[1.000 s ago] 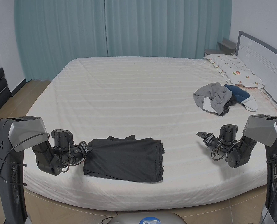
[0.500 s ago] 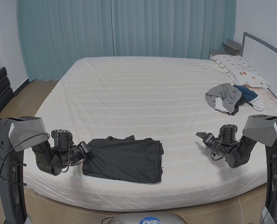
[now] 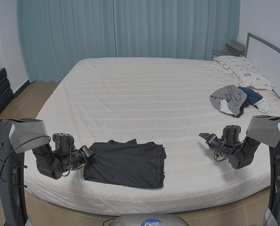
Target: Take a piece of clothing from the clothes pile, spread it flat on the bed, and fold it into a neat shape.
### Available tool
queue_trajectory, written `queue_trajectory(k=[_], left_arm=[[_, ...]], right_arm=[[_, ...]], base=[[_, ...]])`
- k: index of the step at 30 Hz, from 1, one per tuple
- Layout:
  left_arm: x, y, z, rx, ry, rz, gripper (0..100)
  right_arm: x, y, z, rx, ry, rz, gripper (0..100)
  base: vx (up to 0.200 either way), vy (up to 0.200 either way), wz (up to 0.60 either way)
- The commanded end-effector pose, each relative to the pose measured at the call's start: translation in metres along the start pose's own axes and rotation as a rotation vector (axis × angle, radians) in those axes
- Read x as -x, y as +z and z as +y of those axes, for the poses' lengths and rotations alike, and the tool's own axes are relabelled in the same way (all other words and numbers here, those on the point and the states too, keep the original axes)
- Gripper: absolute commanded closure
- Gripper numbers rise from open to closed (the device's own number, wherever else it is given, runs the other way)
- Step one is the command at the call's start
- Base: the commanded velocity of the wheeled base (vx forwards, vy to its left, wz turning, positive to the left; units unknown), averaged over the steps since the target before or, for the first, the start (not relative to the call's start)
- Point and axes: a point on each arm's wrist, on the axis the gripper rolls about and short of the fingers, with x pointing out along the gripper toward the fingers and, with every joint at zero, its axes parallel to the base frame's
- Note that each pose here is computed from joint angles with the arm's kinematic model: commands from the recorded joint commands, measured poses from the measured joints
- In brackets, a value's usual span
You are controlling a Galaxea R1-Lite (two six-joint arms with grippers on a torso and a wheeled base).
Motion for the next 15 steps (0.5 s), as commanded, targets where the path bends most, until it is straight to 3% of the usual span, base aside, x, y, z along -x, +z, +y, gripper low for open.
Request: queue_trajectory(k=[1,7,13,15], left_arm=[[0.003,0.001,-0.001,0.0,0.0,-0.001,0],[0.01,0.007,-0.005,0.003,-0.01,-0.018,0],[0.03,0.033,-0.013,-0.001,-0.007,-0.13,0],[0.034,0.045,-0.023,-0.01,0.013,-0.216,0]], right_arm=[[0.0,0.0,0.0,0.0,0.001,-0.001,0],[0.002,0.001,0.002,0.001,0.002,-0.002,0],[0.006,0.013,0.016,0.014,0.011,-0.07,0],[0.004,0.008,0.018,0.026,0.004,-0.07,0]], base=[[0.0,0.0,0.0],[0.0,0.0,0.0],[0.0,0.0,0.0],[0.0,0.0,0.0]])
